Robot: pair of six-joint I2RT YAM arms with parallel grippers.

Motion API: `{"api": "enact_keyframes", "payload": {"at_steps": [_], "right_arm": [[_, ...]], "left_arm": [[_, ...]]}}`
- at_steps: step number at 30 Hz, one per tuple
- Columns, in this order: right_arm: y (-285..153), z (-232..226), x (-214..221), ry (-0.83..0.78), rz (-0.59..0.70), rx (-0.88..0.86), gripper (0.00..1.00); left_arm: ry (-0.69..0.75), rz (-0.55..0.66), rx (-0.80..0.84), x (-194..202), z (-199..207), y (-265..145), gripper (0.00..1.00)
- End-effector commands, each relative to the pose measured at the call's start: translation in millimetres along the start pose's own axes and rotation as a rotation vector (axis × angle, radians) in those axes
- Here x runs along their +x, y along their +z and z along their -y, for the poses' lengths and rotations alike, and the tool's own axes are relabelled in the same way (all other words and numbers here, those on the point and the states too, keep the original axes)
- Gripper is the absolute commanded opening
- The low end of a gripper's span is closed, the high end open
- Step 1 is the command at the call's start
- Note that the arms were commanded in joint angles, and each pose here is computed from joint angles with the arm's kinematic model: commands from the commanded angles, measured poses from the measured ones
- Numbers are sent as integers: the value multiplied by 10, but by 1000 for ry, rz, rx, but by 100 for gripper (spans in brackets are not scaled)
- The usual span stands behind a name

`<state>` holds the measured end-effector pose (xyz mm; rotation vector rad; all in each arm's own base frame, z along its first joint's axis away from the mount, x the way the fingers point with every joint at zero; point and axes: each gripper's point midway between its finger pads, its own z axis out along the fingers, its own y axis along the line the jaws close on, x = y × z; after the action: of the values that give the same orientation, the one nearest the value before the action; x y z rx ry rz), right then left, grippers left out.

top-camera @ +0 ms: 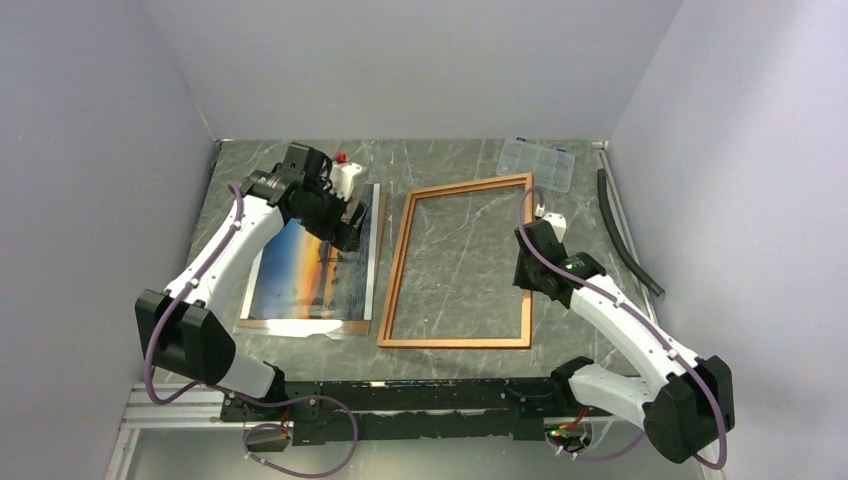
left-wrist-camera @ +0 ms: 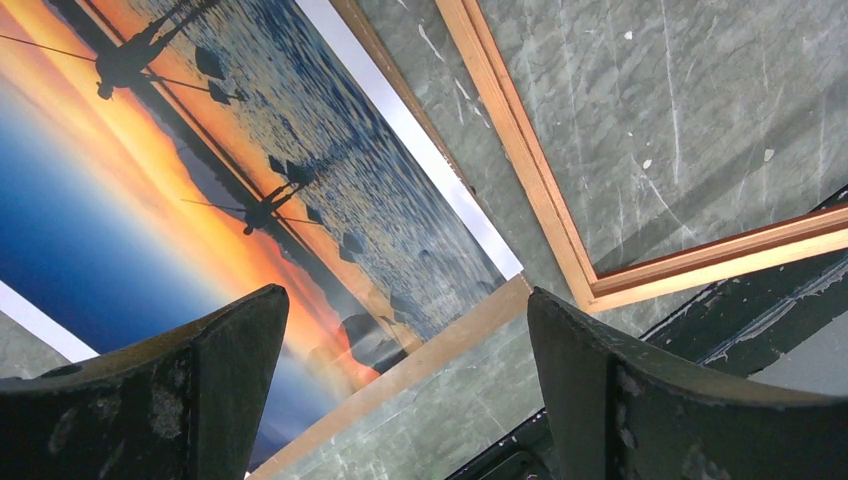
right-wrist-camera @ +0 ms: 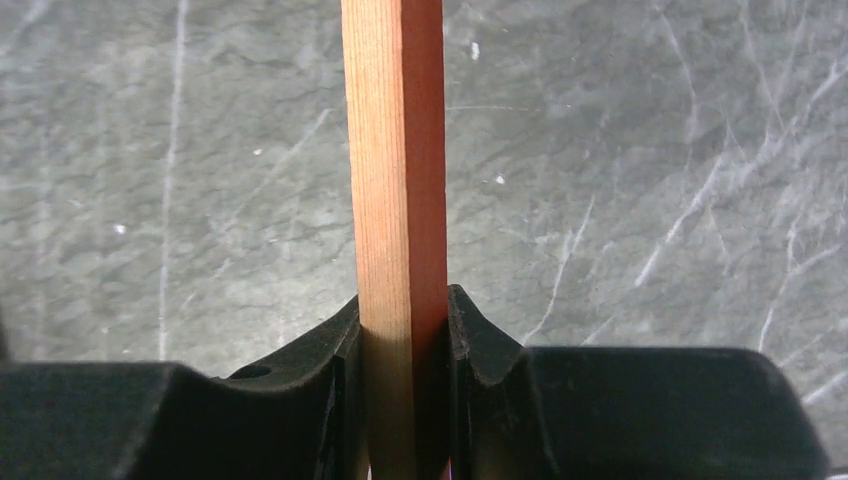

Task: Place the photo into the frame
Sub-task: Turn over the photo frame at the center of the board.

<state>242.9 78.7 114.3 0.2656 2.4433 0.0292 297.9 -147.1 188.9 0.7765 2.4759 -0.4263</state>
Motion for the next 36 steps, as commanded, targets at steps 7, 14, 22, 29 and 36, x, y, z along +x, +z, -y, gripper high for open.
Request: {"api": "enact_keyframes", "payload": {"at_steps": [7, 14, 22, 29, 36], "right_arm": [[227, 134, 17, -33, -6, 117, 20], [364, -6, 223, -76, -127, 69, 25], [400, -96, 434, -51, -241, 40, 33], [455, -77, 560, -26, -274, 53, 58], [396, -248, 364, -3, -217, 18, 65]], "left_arm": [[25, 8, -4, -86, -71, 116, 95], [31, 3, -17, -54, -99, 135, 95], [46, 24, -31, -88, -123, 123, 95], [52, 74, -21, -225, -76, 11, 95], [-10, 119, -7, -351, -97, -184, 95]]}}
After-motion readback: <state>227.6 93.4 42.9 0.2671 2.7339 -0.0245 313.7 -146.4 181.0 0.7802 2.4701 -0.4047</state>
